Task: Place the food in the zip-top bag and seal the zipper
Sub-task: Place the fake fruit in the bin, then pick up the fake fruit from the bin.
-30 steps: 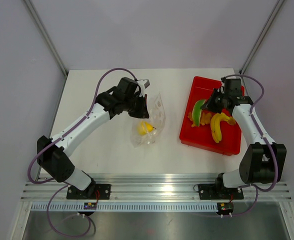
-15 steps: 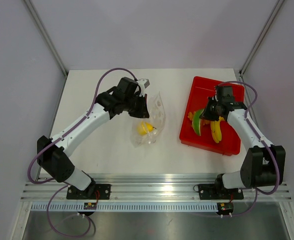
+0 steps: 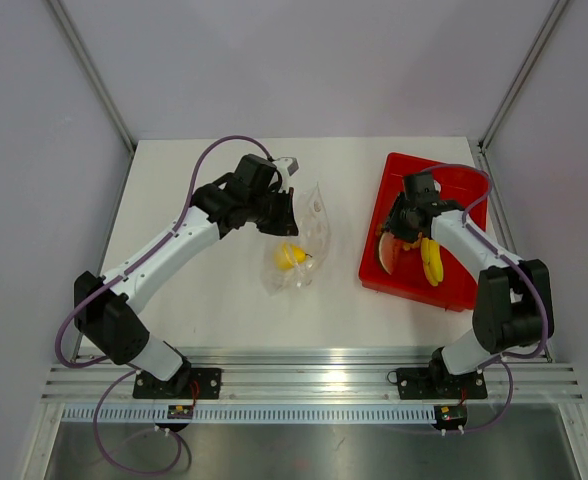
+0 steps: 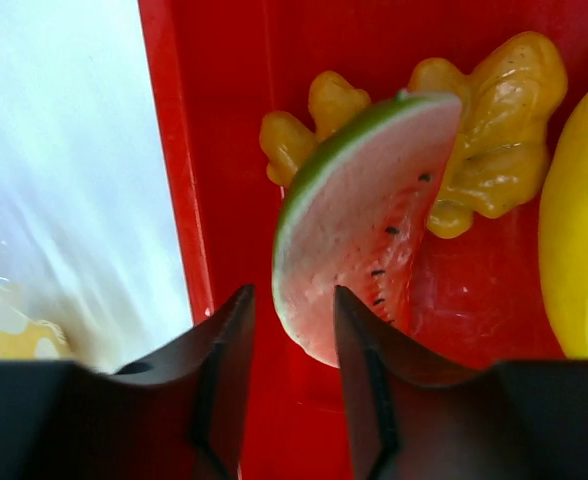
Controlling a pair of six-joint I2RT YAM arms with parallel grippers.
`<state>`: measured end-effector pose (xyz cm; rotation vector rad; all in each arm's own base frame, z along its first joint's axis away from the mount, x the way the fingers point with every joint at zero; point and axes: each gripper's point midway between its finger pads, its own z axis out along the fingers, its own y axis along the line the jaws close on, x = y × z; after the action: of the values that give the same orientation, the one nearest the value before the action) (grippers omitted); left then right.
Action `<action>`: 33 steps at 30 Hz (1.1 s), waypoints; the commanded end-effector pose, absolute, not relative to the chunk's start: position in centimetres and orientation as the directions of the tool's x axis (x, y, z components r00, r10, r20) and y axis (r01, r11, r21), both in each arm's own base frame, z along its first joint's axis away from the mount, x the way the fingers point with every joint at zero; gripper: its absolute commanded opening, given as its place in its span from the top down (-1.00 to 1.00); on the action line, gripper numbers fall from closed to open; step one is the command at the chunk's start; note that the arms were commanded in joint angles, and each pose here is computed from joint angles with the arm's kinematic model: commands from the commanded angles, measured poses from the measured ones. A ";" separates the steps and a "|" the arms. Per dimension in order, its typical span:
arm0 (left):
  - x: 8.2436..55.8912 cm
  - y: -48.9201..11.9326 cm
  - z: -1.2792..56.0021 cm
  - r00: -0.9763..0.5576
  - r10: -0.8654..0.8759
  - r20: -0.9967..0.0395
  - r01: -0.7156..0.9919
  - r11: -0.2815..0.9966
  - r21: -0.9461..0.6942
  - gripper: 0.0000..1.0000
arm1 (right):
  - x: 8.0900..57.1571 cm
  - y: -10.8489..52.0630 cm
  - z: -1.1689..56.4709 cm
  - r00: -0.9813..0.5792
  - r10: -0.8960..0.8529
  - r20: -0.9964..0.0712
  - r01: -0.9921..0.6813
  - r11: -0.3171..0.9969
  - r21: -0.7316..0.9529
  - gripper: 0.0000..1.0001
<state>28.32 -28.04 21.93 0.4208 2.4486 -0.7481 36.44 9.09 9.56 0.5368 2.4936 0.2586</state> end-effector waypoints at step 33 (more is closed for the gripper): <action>30.3 -29.7 22.5 -0.806 0.092 -0.585 0.417 0.788 -0.452 1.00 | 36.1 11.0 7.8 -0.685 0.575 -0.447 0.200 0.739 0.644 -0.60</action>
<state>29.26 -28.90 20.45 0.3797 2.4892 -0.7506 34.64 10.10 5.35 0.6703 2.3842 0.6702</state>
